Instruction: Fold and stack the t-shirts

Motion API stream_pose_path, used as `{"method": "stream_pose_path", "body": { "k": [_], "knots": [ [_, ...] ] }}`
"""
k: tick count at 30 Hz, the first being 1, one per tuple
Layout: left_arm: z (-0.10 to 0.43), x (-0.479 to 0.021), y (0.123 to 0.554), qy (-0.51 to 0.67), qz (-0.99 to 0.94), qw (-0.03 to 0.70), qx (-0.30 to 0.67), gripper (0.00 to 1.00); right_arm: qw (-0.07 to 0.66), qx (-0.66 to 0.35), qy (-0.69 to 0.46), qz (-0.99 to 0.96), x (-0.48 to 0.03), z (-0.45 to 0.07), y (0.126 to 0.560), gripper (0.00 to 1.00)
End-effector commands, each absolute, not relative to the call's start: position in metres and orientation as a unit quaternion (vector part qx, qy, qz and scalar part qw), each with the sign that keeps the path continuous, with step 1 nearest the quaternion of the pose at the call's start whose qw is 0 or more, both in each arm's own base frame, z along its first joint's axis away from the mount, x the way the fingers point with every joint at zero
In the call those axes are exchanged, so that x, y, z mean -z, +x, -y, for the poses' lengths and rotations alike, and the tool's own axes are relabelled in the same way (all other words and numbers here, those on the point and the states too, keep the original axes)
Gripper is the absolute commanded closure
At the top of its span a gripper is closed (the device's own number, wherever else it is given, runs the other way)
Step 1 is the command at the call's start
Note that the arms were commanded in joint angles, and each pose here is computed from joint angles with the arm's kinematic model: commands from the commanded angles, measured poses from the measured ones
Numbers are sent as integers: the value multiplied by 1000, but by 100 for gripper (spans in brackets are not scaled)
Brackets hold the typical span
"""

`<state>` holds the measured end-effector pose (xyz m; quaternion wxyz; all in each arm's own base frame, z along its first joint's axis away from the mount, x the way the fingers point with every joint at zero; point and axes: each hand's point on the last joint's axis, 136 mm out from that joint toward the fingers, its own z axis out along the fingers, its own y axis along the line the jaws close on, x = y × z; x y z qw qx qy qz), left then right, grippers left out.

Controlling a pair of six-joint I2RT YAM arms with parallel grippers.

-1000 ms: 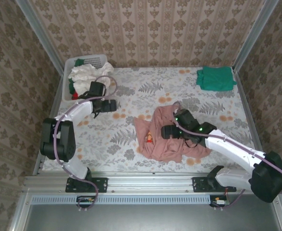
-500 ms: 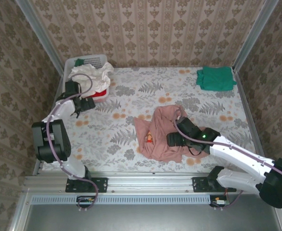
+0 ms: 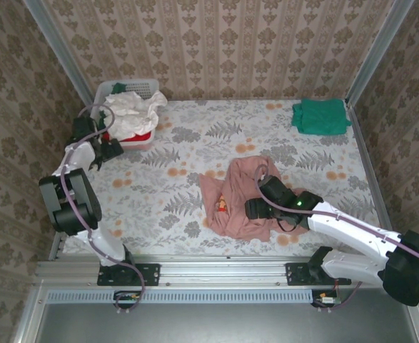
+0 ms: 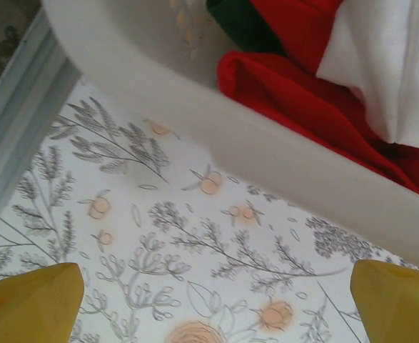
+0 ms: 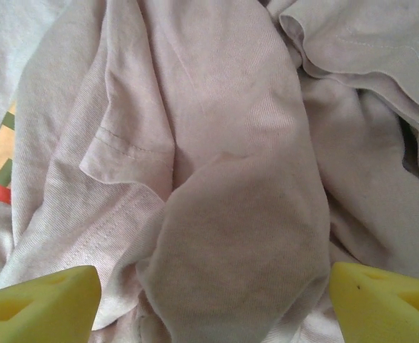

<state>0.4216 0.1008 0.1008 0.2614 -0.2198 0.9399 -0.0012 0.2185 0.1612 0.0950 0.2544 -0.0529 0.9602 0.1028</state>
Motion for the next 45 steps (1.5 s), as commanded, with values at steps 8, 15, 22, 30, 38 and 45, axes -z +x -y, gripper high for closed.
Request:
{"method": "stream_pose_path", "body": {
  "k": [8, 15, 22, 30, 38, 45],
  "knots": [
    [-87, -147, 422, -210, -928, 308, 19, 0, 263, -97, -63, -958, -103, -163, 222, 19],
    [-2, -222, 376, -124, -901, 407, 89, 0, 211, -21, -64, -975, -77, -147, 216, 23],
    [92, -258, 335, 7, -865, 459, 202, 0, 249, -16, -81, -965, -110, -164, 244, 75],
    [142, -279, 301, 86, -831, 480, 268, 0, 388, -209, -89, -893, -239, -258, 304, 96],
    [218, -235, 242, 222, -838, 413, 278, 0, 300, -98, 16, -949, -159, -150, 293, 56],
    [300, -172, 158, 437, -772, 389, 248, 0, 218, -42, 62, -973, -99, -86, 272, 39]
  ]
}}
